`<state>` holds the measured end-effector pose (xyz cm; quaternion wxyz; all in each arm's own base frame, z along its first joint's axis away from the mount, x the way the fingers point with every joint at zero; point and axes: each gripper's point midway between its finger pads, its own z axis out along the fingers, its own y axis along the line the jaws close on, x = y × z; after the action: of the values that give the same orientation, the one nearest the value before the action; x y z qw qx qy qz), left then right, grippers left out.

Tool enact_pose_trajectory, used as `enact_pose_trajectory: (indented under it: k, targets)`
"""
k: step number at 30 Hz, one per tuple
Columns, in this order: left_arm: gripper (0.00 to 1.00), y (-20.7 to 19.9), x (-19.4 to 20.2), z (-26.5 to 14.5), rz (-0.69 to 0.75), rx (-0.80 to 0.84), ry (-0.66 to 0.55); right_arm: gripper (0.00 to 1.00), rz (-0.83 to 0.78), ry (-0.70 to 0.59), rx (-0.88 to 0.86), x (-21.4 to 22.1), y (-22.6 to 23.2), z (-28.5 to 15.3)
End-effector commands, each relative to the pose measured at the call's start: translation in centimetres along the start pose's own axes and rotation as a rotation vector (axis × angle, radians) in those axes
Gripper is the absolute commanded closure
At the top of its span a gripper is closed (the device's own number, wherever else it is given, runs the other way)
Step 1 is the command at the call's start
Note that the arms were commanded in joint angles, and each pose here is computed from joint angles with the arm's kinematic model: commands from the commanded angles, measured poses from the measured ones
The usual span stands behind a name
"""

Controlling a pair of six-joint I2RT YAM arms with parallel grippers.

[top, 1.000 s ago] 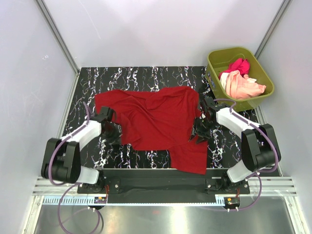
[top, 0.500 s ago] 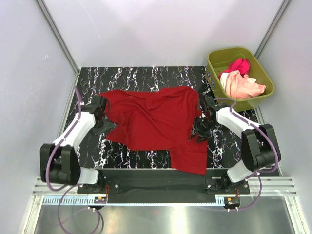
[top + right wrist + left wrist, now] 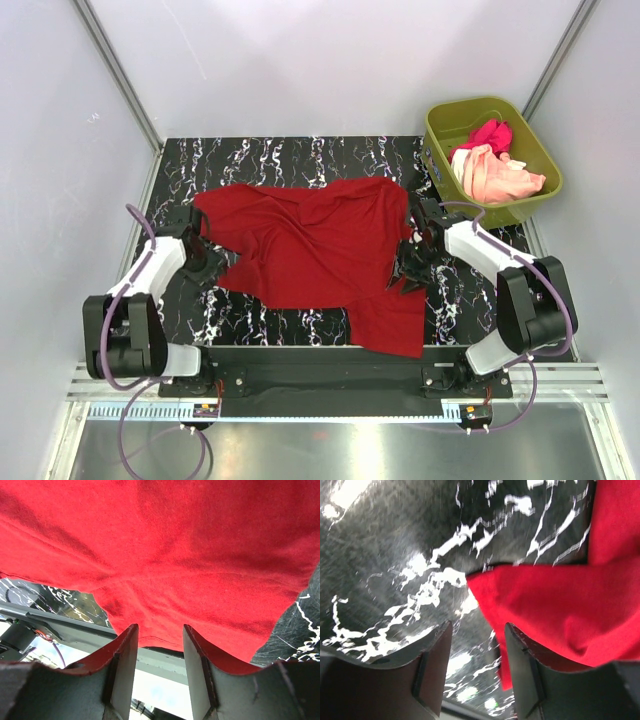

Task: Fold and stack the t-shirts
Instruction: Flatten the tshirt out

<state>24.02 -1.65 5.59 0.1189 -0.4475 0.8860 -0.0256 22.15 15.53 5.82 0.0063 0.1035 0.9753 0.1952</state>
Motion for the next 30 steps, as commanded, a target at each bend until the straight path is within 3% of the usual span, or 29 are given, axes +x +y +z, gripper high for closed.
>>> enact_pose_trajectory:
  k: [1, 6, 23, 25, 30]
  targets:
    - [0.48, -1.8, -1.1, 0.7, -0.069, 0.07, -0.001, 0.52, -0.034, -0.023, -0.028, 0.2, 0.5, -0.6]
    - [0.46, -2.3, -0.6, 1.9, -0.084, 0.073, 0.052, 0.52, -0.023, -0.024, -0.034, 0.4, 0.6, -0.5]
    - [0.39, -1.0, -0.8, 5.2, -0.119, -0.015, 0.067, 0.52, -0.022, -0.023, -0.03, 0.3, 0.6, -0.5]
    - [0.41, -0.8, -0.8, 5.6, -0.121, -0.021, 0.07, 0.52, -0.022, -0.023, -0.03, 0.3, 0.6, -0.5]
    - [0.67, 0.4, -1.1, 6.9, -0.108, -0.053, 0.048, 0.52, -0.018, -0.022, -0.021, 0.5, 0.4, -0.7]
